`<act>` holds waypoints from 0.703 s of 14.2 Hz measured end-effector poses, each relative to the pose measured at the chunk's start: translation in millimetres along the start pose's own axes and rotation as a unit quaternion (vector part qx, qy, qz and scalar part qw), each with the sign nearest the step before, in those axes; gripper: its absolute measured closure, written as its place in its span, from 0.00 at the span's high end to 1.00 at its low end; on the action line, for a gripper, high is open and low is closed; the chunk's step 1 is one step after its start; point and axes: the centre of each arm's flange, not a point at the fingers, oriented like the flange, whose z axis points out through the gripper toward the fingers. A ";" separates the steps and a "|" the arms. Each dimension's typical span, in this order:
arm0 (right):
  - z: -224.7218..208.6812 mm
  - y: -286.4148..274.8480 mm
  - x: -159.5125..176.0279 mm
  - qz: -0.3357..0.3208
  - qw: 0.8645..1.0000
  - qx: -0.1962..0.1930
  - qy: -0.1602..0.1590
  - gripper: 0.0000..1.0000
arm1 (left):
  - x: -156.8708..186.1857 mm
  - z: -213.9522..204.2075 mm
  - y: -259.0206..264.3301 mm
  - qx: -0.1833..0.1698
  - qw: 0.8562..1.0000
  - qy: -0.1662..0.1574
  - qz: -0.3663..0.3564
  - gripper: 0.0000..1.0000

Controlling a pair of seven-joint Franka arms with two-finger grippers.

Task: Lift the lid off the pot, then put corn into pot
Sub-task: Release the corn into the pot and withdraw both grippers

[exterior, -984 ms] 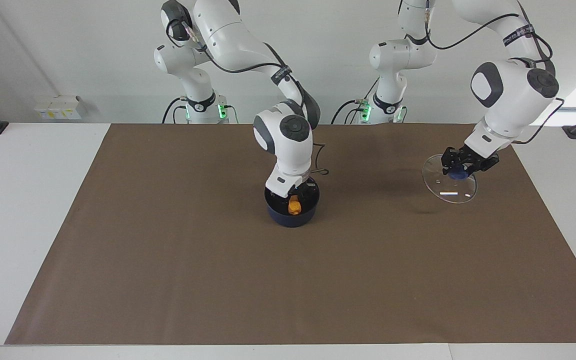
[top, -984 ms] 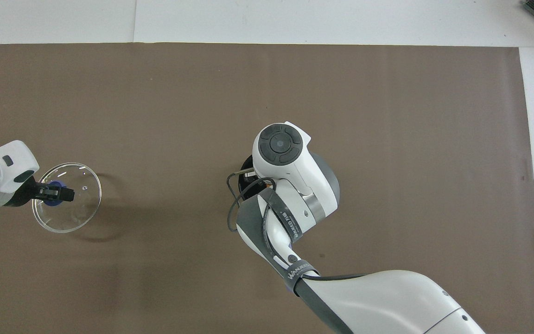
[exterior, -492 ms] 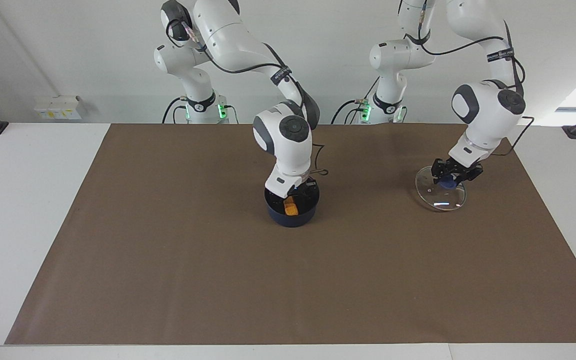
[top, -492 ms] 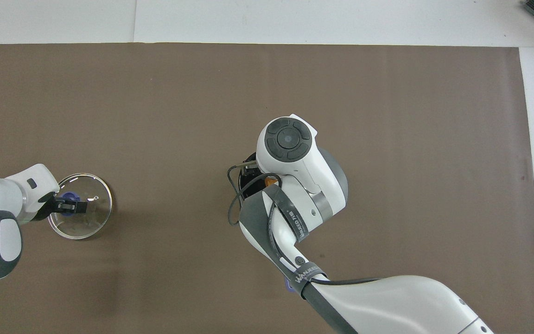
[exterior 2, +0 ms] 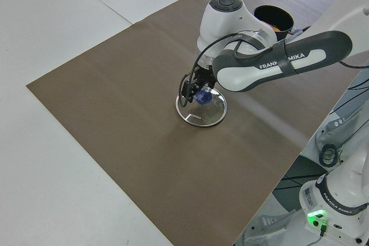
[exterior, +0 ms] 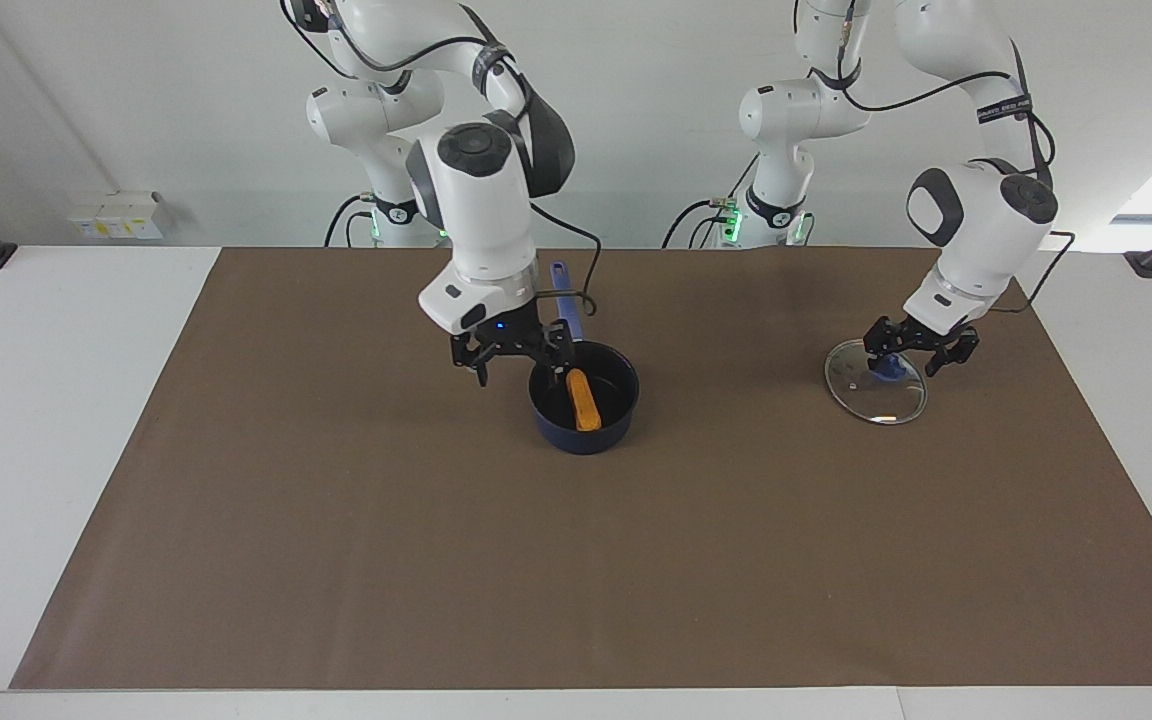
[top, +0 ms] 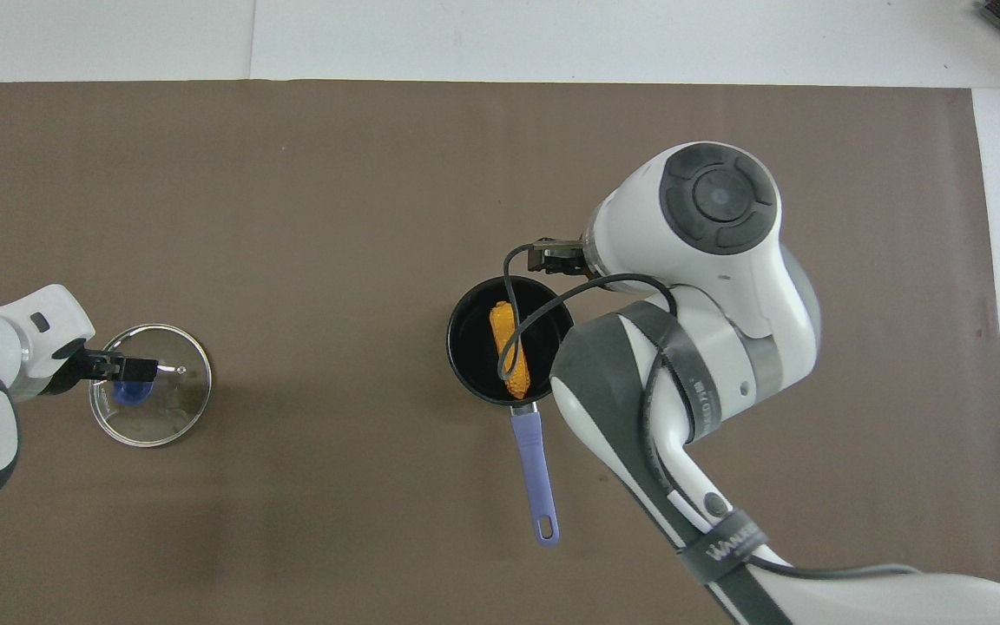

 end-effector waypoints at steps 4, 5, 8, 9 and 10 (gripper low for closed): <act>-53.8 68.1 6.8 0.004 1.000 -0.016 -0.003 1.00 | 25.6 -32.3 18.7 -0.002 1.000 0.004 -0.015 1.00; -67.8 89.7 7.8 0.002 1.000 -0.018 -0.006 1.00 | 30.9 -36.9 29.6 -0.002 1.000 0.005 -0.019 1.00; -115.7 155.5 4.4 0.005 1.000 -0.025 -0.018 1.00 | 42.2 -47.1 61.3 -0.005 1.000 0.003 -0.031 1.00; -131.0 170.5 0.7 0.006 0.999 -0.027 -0.023 1.00 | 45.3 -52.5 67.9 -0.006 0.999 0.001 -0.031 1.00; -144.5 182.5 -3.4 0.009 0.999 -0.028 -0.028 1.00 | 48.7 -61.5 70.8 -0.007 1.000 -0.002 -0.030 1.00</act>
